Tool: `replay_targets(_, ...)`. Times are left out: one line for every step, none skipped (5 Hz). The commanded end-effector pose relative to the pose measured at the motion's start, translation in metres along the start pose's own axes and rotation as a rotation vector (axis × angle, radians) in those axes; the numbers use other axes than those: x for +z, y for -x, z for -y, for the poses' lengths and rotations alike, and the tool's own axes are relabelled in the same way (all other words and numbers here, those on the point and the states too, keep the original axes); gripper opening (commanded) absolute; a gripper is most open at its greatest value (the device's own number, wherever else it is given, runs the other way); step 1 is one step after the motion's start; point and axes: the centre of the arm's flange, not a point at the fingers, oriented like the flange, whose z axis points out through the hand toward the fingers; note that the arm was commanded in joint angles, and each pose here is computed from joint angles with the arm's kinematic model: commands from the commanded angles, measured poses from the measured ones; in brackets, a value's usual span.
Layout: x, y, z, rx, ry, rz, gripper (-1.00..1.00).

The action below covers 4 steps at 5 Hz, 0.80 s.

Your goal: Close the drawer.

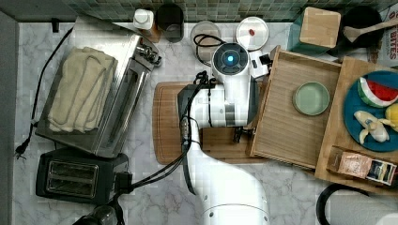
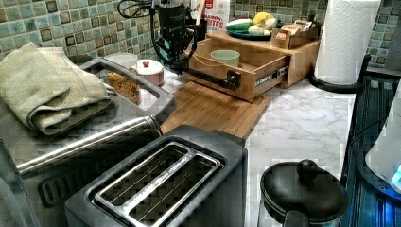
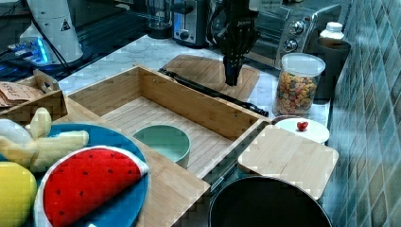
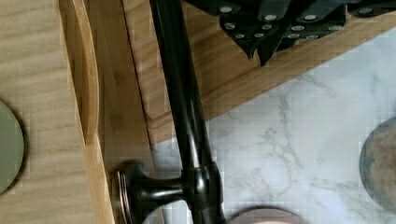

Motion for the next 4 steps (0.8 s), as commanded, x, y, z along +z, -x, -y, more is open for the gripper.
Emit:
replay_targets(-0.007, -0.014, -0.004, -0.142, -0.02, 0.003, -1.0)
replay_targets(0.001, -0.016, -0.018, -0.141, -0.024, 0.031, -1.0)
replay_targets(0.005, -0.02, -0.04, -0.16, -0.023, 0.045, -1.0)
replay_targets(0.014, -0.025, -0.068, -0.174, -0.041, 0.051, -1.0)
